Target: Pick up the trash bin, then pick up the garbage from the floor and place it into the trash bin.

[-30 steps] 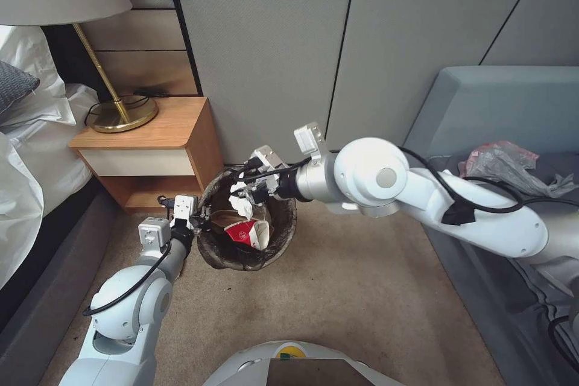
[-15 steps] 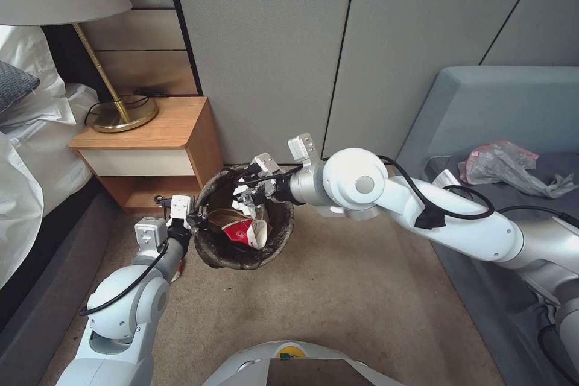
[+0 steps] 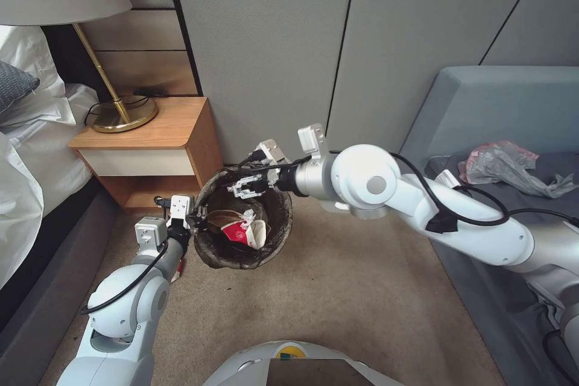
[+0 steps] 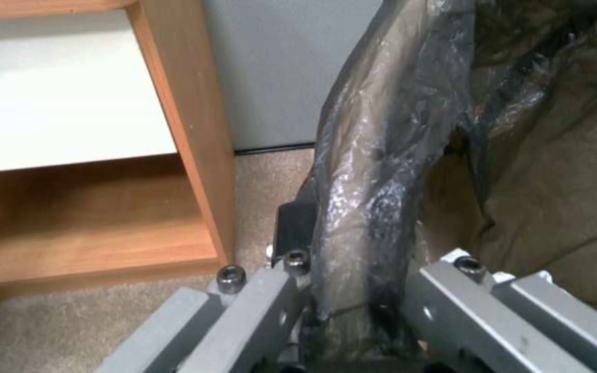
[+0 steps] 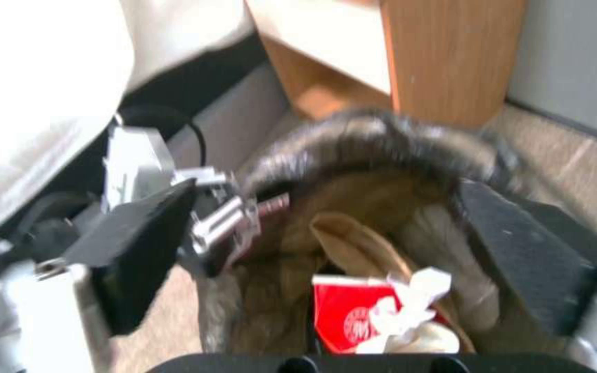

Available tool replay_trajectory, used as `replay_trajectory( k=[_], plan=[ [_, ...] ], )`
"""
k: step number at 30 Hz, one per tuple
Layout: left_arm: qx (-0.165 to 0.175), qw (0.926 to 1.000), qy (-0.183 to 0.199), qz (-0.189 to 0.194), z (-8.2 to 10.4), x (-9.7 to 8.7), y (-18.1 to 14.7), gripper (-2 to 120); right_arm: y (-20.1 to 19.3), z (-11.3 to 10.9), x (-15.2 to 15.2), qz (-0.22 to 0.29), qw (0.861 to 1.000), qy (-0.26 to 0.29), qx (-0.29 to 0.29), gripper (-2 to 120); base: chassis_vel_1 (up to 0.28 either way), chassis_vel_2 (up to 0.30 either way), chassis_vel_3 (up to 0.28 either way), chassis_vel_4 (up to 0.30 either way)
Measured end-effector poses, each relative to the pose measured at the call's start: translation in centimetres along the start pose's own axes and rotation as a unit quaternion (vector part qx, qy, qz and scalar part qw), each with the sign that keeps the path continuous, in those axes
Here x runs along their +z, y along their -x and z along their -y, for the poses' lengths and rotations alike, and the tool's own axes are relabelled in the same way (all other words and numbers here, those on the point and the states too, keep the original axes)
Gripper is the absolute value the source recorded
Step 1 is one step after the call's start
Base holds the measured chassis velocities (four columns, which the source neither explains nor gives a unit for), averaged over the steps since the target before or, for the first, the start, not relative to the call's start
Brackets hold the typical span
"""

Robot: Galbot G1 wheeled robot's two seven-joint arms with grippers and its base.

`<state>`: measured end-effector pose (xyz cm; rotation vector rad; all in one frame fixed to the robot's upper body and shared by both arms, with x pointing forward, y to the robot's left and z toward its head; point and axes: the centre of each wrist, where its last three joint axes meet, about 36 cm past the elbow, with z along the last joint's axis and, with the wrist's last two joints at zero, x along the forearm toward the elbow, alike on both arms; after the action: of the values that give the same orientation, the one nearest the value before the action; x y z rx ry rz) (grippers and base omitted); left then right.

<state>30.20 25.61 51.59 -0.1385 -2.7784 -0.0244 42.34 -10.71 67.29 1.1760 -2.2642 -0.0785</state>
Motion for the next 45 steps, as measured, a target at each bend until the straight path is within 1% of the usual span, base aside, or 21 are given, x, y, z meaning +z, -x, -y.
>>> replay_trajectory(
  k=[2,9,12,13,14,16,17,18,19,20,21,22,23,24,25,27,28,29,31,35,45],
  plan=[
    [0.000,1.0000,0.000,0.000,0.0,0.0,0.0,0,-0.3,0.0,-0.2,0.005,1.000,0.000,0.001,96,0.000,0.000,0.000,0.000],
    [-0.002,1.0000,0.005,-0.002,-0.3,0.0,-0.1,0,-7.0,0.3,-4.5,0.119,0.993,-0.004,0.011,100,0.000,0.000,0.000,0.000],
    [-0.004,1.0000,0.006,-0.001,-0.4,0.0,-0.1,0,-12.0,1.4,-5.3,0.205,0.973,-0.032,0.105,100,0.000,0.000,0.000,0.000],
    [-0.004,1.0000,0.005,0.000,-0.4,0.0,-0.1,0,-13.5,2.5,-4.6,0.247,0.951,-0.067,0.175,100,0.000,0.000,0.000,0.000],
    [-0.004,1.0000,0.005,0.000,-0.4,0.0,-0.1,0,-13.5,2.5,-4.6,0.247,0.951,-0.067,0.175,100,0.000,0.000,0.000,0.000],
    [-0.002,1.0000,0.003,0.000,-0.3,0.0,0.0,0,-16.7,4.8,-3.2,0.349,0.890,-0.124,0.268,100,0.000,0.000,0.000,0.000],
    [-0.002,1.0000,0.003,0.000,-0.3,0.0,0.0,0,-16.7,4.8,-3.2,0.349,0.890,-0.124,0.268,100,0.000,0.000,0.000,0.000],
    [-0.001,1.0000,0.003,0.000,-0.3,0.0,0.0,0,-17.5,5.6,-2.7,0.377,0.869,-0.137,0.291,100,0.000,0.000,0.000,0.000],
    [0.000,1.0000,0.002,-0.001,-0.2,0.1,0.1,0,-18.8,8.2,-0.6,0.427,0.820,-0.162,0.346,100,0.000,0.000,0.000,0.000],
    [0.001,1.0000,0.002,-0.002,-0.2,0.1,0.0,0,-18.9,9.9,1.1,0.443,0.797,-0.172,0.373,100,0.000,0.000,0.000,0.000],
    [0.001,1.0000,0.002,-0.002,-0.2,0.1,0.0,0,-18.9,9.9,1.1,0.443,0.797,-0.172,0.373,100,0.000,0.000,0.000,0.000],
    [0.001,1.0000,0.003,-0.003,-0.2,0.1,0.0,0,-18.8,12.9,4.4,0.458,0.766,-0.187,0.411,100,0.000,0.000,0.000,0.000],
    [0.001,1.0000,0.004,-0.003,-0.2,0.1,0.0,0,-18.6,14.2,6.5,0.456,0.754,-0.195,0.430,100,0.000,0.000,0.000,0.000],
    [0.001,1.0000,0.005,-0.003,-0.2,0.2,0.0,0,-17.7,16.9,11.7,0.435,0.737,-0.210,0.473,100,0.000,0.000,0.000,0.000],
    [0.001,1.0000,0.005,-0.003,-0.2,0.2,0.0,0,-17.7,16.9,11.7,0.435,0.737,-0.210,0.473,100,0.000,0.000,0.000,0.000],
    [0.001,1.0000,0.005,-0.004,-0.2,0.3,0.0,0,-15.7,18.7,19.3,0.393,0.727,-0.224,0.517,100,0.000,0.000,0.000,0.000],
    [0.001,1.0000,0.005,-0.004,-0.2,0.3,0.0,0,-14.6,18.6,22.1,0.381,0.727,-0.214,0.530,100,0.000,0.000,0.000,0.000],
    [0.001,1.0000,0.005,-0.004,-0.2,0.3,0.0,0,-14.6,18.6,22.1,0.381,0.727,-0.214,0.530,100,0.000,0.000,0.000,0.000],
    [0.002,1.0000,0.007,-0.002,-0.2,0.4,-0.1,0,-11.5,17.2,27.2,0.367,0.731,-0.175,0.548,100,0.000,0.000,0.000,0.000],
    [0.003,1.0000,0.006,-0.002,0.0,0.4,-0.1,0,-8.7,15.3,30.2,0.343,0.737,-0.160,0.560,100,0.000,0.000,0.000,0.000],
    [0.014,0.9999,0.003,0.004,0.4,0.2,-0.4,0,-6.4,13.3,31.0,0.325,0.753,-0.146,0.553,100,0.000,0.000,0.000,0.000]
  ],
)
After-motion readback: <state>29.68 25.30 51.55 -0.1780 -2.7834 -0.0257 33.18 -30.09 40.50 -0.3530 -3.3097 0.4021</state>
